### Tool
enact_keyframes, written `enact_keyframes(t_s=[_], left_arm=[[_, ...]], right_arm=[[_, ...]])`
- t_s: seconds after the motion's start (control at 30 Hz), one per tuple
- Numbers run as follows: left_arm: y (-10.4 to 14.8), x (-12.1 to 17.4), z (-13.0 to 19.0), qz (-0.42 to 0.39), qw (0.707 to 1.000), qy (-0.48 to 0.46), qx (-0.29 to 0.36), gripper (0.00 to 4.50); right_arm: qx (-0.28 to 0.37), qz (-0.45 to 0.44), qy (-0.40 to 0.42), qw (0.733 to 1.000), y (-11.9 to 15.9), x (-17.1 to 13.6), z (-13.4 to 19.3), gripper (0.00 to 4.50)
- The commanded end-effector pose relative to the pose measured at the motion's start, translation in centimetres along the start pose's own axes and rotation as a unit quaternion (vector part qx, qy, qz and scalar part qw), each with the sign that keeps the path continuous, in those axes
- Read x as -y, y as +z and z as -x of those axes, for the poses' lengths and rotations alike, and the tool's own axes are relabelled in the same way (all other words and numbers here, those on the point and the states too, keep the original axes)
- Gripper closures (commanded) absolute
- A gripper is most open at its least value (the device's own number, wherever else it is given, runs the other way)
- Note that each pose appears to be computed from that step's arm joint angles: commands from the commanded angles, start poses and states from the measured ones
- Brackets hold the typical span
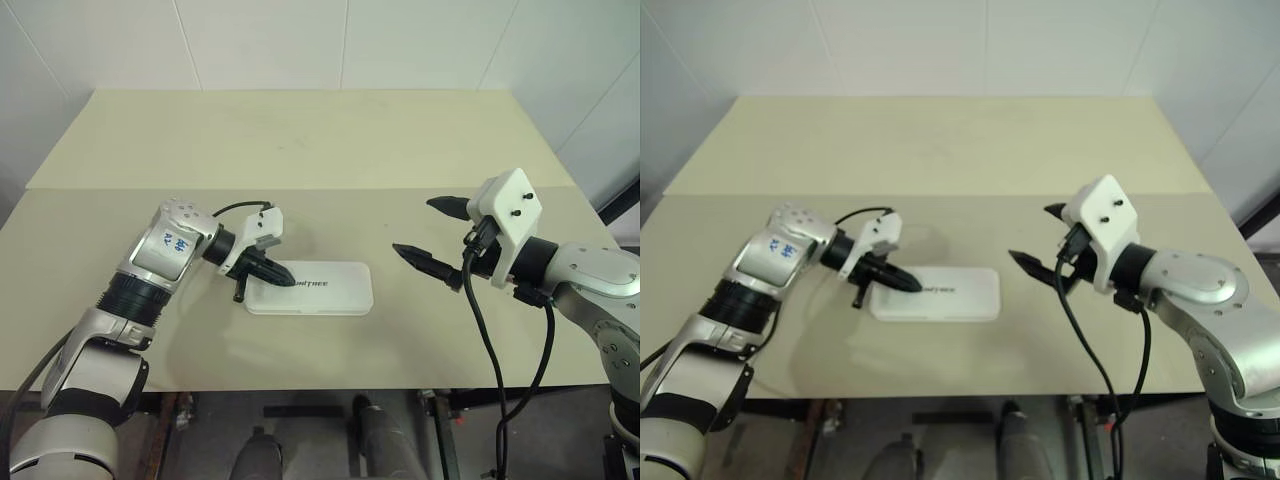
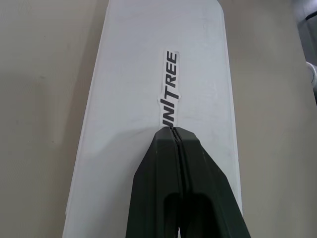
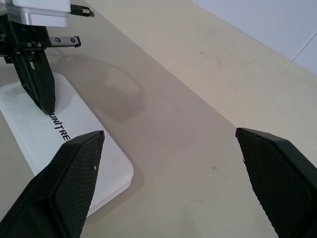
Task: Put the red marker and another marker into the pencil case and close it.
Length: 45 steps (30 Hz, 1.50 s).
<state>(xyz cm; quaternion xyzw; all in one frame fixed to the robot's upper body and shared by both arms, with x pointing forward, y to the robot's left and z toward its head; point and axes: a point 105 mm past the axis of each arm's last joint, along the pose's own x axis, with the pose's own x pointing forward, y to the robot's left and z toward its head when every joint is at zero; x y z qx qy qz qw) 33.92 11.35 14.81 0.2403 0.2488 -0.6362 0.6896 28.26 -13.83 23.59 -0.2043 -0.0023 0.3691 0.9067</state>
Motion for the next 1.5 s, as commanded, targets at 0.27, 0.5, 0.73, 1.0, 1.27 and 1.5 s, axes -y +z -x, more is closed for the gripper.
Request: enact_keyframes(t_s=[0.27, 0.5, 0.73, 1.0, 1.27, 1.5], left_arm=[[5.8, -0.4, 2.3, -0.134, 0.938, 0.089, 0.307, 4.48], [5.0, 1.3, 3.1, -0.163, 0.905, 0.044, 0.391, 3.91], [4.5, 1.0, 3.2, -0.172, 0.911, 0.020, 0.375, 1.56], [3.5, 0.2, 3.4, -0.180, 0.918, 0.009, 0.354, 0.01], [0.5, -1.4, 4.9, -0.216, 0.947, 0.036, 0.236, 0.01], [2.5, -1.4, 4.0, -0.218, 0.934, 0.019, 0.284, 0.01]], right_arm=[[0.011, -0.004, 0.019, 1.000, 0.2, -1.1, 0.2, 0.00], [-0.011, -0.006, 0.056, 0.998, -0.8, -2.0, 0.2, 0.00], [-0.042, 0.001, 0.064, 0.997, -2.0, -1.6, 1.5, 0.00], [-0.067, -0.001, 0.048, 0.997, -3.0, -1.0, 2.4, 0.00], [-0.109, 0.009, 0.038, 0.993, -4.6, -0.5, 3.5, 0.00], [-0.095, 0.017, 0.007, 0.995, -4.0, 0.0, 3.6, 0.00]])
